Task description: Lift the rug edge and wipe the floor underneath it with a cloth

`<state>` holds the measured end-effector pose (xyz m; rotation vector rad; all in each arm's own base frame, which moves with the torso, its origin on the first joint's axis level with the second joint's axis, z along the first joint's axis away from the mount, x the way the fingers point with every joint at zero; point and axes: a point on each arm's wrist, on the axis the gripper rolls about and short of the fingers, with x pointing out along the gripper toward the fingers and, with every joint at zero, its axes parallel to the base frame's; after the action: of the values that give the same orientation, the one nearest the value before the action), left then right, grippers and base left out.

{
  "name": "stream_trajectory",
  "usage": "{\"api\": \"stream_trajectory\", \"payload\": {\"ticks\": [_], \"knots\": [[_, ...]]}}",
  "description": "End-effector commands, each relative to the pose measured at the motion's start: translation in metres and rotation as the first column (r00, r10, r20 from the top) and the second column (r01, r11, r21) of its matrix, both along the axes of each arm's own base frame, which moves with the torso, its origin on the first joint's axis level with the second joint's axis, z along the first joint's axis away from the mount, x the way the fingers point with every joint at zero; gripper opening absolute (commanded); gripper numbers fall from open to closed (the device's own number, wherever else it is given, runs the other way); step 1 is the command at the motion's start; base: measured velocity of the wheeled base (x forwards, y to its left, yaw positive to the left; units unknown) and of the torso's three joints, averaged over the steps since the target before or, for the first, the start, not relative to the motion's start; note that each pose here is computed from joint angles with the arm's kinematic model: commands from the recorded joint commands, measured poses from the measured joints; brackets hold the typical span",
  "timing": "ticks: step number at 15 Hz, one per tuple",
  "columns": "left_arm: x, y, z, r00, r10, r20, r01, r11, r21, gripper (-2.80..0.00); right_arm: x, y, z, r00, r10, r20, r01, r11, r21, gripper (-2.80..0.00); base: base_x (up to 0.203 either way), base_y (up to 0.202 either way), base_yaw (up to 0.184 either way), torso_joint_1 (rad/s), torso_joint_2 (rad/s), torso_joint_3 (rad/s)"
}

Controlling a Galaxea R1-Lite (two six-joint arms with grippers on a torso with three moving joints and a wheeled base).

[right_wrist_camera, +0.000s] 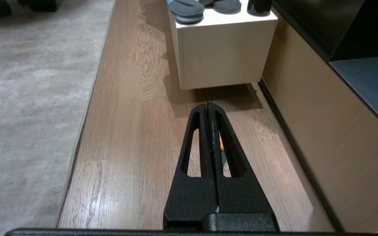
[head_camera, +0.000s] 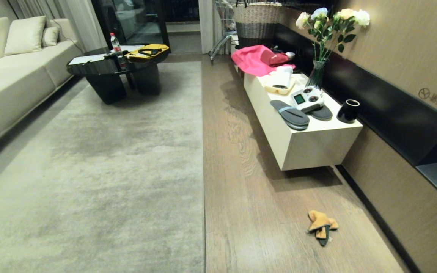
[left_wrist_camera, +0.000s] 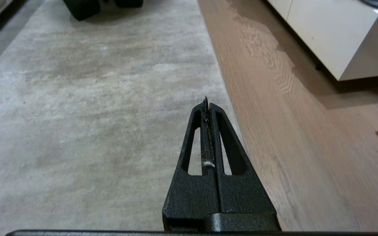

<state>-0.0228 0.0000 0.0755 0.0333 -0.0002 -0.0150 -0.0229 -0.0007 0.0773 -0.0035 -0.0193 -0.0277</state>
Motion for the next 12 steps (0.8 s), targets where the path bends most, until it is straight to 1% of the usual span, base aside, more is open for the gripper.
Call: {"api": "stream_trajectory", "payload": {"ticks": [1,7,12], "knots": [[0.0000,0.0000,0.0000,1.000,0.000,0.000,0.000,1.000,0.000,-2.80,0.0001,0.0000,0.0001,1.000,0.000,-0.001,0.000,1.000,-0.001,-2.80,0.000,0.000,0.000,0.002,0.00,0.141],[0.0000,0.0000,0.0000,1.000,0.000,0.000,0.000,1.000,0.000,-2.80,0.0001,0.0000,0.0001,1.000,0.000,-0.001,0.000,1.000,-0.001,-2.80,0.000,0.000,0.000,0.003,0.00,0.036],[0.0000,0.0000,0.0000,1.000,0.000,0.000,0.000,1.000,0.000,-2.80,0.0001,0.0000,0.0001,1.000,0.000,-0.001,0.000,1.000,-0.001,-2.80,0.000,0.000,0.000,0.000,0.00,0.000]]}}
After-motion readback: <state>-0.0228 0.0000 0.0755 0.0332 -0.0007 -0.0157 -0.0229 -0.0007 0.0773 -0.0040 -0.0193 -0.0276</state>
